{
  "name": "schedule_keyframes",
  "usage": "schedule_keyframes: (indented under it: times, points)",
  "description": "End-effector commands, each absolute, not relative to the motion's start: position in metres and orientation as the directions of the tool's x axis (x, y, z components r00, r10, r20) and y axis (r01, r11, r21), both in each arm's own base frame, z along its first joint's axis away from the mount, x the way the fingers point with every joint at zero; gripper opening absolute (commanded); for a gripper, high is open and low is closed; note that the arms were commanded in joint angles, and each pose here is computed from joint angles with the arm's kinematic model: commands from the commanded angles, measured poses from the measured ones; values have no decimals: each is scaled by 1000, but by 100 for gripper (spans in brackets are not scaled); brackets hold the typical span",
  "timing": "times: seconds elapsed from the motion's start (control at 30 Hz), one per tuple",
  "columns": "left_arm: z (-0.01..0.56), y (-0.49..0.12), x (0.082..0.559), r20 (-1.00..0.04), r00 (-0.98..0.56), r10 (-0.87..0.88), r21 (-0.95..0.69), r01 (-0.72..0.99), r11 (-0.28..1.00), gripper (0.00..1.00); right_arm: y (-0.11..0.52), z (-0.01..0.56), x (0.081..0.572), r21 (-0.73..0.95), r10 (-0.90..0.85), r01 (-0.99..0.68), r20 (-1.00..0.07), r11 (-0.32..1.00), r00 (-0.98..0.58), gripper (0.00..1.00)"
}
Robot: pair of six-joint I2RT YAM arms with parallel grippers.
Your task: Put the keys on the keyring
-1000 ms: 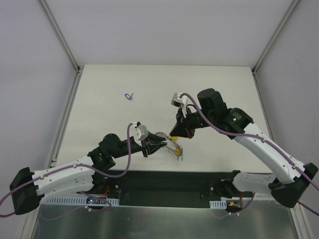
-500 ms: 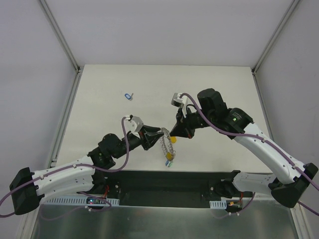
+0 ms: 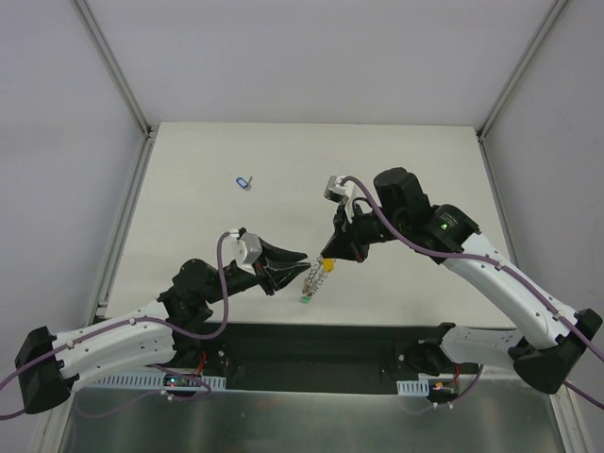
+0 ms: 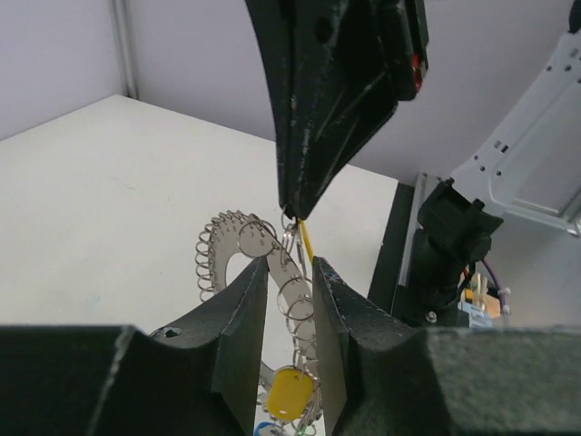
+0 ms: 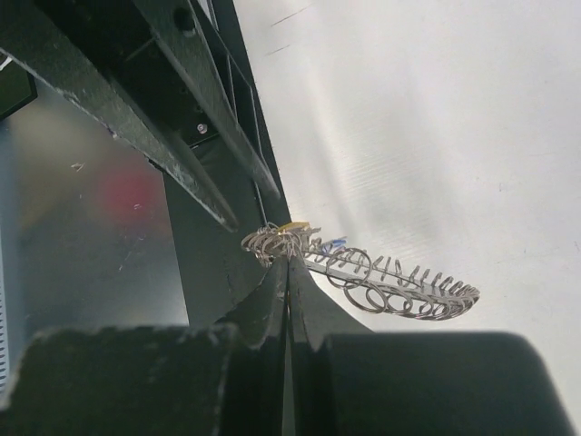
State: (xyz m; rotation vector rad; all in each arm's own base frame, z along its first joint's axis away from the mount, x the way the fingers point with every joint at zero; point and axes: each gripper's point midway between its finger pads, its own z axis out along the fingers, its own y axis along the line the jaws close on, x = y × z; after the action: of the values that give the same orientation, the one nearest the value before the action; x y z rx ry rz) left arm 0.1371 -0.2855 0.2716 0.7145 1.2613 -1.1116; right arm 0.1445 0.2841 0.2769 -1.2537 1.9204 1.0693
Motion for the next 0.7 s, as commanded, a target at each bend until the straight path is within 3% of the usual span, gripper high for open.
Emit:
schedule_keyframes:
  times: [0.0,0.3,0.67]
  points:
    - [281,-300,121,-969,-11,-245,-67,973,222,24,287,310,146,260,-362,-942,-875,210,-322,1]
    - [279,-311,136,-975,33,-219,-27,965,262,18,286,312,144,262,-359,-943,-877,203,-321,1]
    - [283,-318,139,-972,5,-235,-56,966,253,23,287,308,141,271,-365,-944,-873,189,-324,1]
